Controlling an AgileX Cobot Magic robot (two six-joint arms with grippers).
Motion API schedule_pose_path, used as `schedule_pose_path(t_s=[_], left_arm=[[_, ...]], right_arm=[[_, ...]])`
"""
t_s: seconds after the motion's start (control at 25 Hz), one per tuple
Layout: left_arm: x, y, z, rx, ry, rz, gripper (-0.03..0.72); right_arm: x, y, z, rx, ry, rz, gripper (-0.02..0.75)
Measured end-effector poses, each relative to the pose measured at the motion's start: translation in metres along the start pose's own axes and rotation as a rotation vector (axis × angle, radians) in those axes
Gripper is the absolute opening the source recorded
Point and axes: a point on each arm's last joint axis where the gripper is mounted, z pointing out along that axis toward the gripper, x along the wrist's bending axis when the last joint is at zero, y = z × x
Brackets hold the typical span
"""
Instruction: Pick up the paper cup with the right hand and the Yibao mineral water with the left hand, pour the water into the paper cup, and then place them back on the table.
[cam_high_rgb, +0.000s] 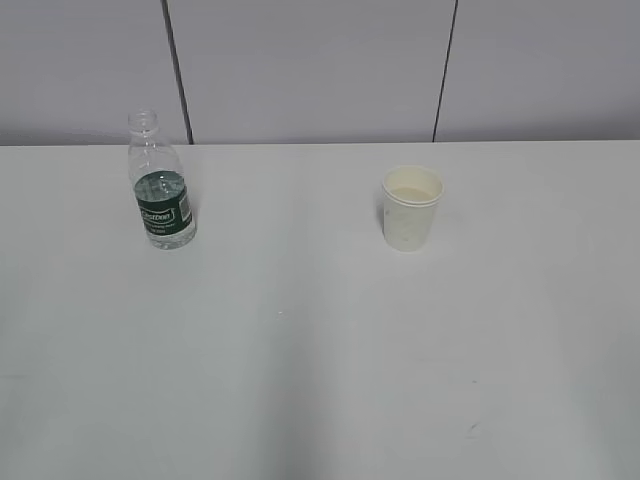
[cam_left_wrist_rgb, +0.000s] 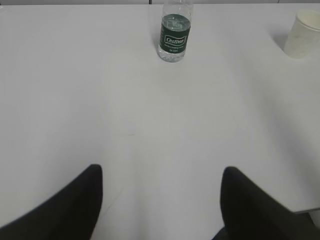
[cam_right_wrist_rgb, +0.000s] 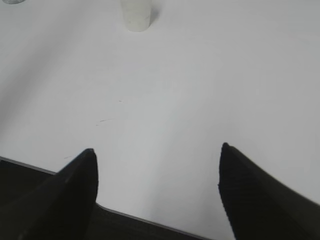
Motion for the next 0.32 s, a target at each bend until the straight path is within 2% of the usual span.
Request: schedule_pose_path(t_s=[0.32], left_arm=[[0.0000,0.0000,0.0000,0.000,0.000,0.000,0.458]], right_arm=[[0.0000,0.0000,0.0000,0.000,0.000,0.000,0.586]])
